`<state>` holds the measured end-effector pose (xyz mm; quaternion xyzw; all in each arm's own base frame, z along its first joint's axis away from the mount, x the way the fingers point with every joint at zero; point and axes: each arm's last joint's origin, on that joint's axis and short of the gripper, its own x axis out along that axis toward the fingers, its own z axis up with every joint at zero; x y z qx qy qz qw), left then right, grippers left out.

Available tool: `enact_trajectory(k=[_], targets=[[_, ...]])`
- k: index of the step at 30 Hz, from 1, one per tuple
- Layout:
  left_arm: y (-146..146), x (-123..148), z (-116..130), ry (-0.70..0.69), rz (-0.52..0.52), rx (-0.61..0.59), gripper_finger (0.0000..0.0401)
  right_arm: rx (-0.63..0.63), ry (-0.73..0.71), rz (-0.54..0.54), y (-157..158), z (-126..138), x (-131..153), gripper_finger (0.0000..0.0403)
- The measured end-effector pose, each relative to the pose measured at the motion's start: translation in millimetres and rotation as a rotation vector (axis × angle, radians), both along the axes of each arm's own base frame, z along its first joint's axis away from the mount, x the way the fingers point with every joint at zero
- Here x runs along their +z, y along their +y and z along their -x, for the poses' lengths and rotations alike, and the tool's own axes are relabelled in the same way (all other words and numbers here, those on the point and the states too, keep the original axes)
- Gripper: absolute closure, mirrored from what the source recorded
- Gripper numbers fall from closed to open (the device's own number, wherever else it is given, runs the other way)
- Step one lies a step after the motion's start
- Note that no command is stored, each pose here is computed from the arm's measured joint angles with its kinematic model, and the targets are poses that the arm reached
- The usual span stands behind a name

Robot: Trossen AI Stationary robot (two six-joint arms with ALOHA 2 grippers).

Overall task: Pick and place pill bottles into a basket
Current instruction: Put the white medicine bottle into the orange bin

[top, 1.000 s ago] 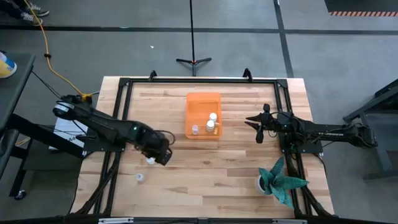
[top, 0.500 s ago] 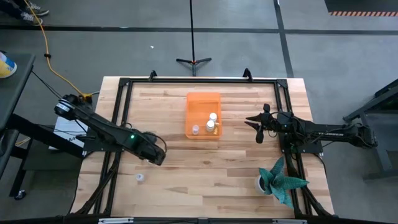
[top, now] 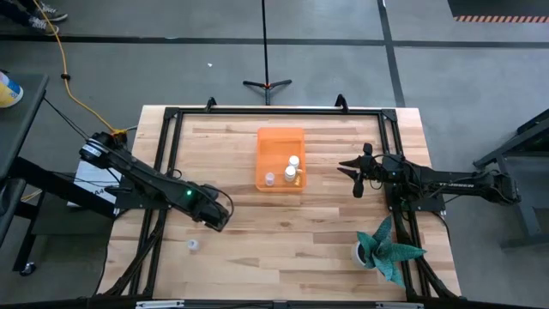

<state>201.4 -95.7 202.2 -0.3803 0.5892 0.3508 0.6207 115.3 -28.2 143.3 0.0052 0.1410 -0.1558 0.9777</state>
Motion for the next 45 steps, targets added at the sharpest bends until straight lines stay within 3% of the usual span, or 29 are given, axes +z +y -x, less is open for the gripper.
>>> enact_trajectory(k=[18,26,29,33,37,45], targets=[[2.0,-30.1,8.1,0.004,0.057,-0.014,0.0161,0.002,0.0,0.001,0.0,0.0,0.0,0.0324],[2.1,-30.6,8.7,0.007,0.058,-0.07,0.0222,0.003,0.001,0.004,0.0,0.0,0.0,0.0324],[2.4,-30.4,8.1,-0.005,0.045,-0.125,0.0227,0.008,0.006,0.017,0.0,0.0,0.0,0.0324],[4.4,-24.2,1.8,-0.084,-0.078,-0.27,0.0227,0.009,0.007,0.023,0.0,0.0,0.0,0.0324],[17.0,0.7,-19.7,-0.214,-0.209,-0.355,0.0222,0.009,0.007,0.024,0.0,0.0,0.1,0.0324],[82.0,72.8,-80.1,-0.529,-0.505,-0.619,0.0225,0.009,-0.002,0.021,0.0,-0.3,0.9,0.0324]])
